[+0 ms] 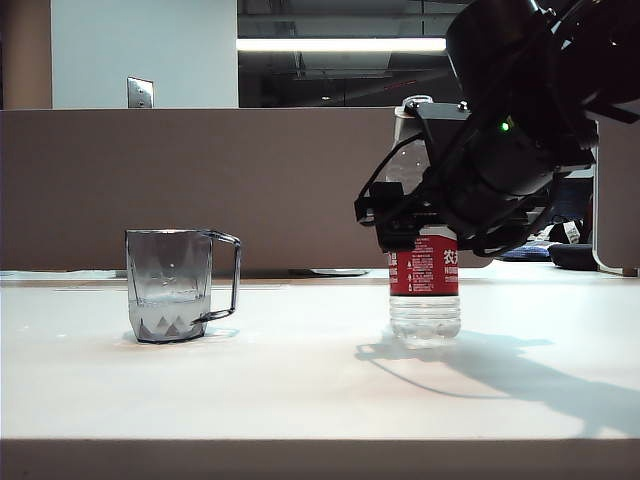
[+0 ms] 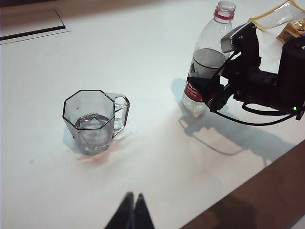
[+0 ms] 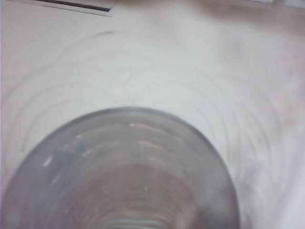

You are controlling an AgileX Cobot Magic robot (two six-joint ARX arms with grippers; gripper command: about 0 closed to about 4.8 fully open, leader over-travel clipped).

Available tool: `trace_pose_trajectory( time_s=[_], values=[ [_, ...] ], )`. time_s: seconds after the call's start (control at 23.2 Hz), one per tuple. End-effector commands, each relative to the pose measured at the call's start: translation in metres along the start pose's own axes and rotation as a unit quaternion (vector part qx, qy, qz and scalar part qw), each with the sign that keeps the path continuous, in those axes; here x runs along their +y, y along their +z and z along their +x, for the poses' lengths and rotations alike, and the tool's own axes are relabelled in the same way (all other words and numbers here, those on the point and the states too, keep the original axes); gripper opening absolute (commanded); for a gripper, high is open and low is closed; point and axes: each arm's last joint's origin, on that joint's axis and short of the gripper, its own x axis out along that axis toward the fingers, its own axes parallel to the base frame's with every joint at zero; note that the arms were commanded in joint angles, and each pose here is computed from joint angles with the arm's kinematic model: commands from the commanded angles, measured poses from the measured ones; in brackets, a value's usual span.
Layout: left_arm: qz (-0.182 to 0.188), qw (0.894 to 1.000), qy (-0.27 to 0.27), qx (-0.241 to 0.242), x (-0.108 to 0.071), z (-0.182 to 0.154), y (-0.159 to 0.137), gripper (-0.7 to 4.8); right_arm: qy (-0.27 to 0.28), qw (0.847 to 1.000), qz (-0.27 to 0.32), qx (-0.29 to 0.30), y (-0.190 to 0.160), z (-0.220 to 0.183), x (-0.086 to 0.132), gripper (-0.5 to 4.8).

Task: Pick up the mineral water bottle on the table and pour water into the mug until it's half full.

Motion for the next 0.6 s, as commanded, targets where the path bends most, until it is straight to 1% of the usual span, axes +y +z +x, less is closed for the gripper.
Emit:
trace_pose_trajectory(
  time_s=[0.04,0.09,0.13,0.22,0.39,0.43,0.48,0.6],
  values=[
    [0.003,1.0,-0.002,0.002,-0.001,-0.002,0.0,-0.05,-0.002,1.0,-0.007,-0.002,0.004,-0.001,0.0,3.61],
    [0.002,1.0,-0.002,0.004,-0.001,-0.002,0.0,-0.05,-0.003,1.0,-0.01,0.007,0.002,-0.002,0.0,3.86],
    [0.002,1.0,-0.002,0.005,-0.001,-0.002,-0.001,-0.05,-0.003,1.0,-0.012,0.012,0.001,-0.002,0.0,3.96],
    [0.003,1.0,-0.002,0.006,-0.001,-0.002,-0.001,-0.05,-0.004,1.0,-0.015,0.021,-0.001,-0.002,-0.001,4.0],
    [0.002,1.0,-0.002,0.008,-0.001,-0.002,-0.001,-0.05,-0.003,1.0,-0.014,0.015,0.002,-0.004,-0.001,4.03],
    [0.002,1.0,-0.002,0.008,-0.001,-0.002,-0.001,-0.05,-0.003,1.0,-0.013,0.014,0.004,-0.005,-0.001,4.3],
    [0.002,1.0,-0.002,0.008,-0.001,-0.002,-0.001,-0.05,-0.003,1.0,-0.013,0.013,0.005,-0.006,-0.001,4.43],
    [0.002,1.0,-0.002,0.008,-0.001,-0.002,-0.001,-0.05,-0.005,1.0,-0.018,0.024,0.01,-0.014,-0.004,4.44]
  ],
)
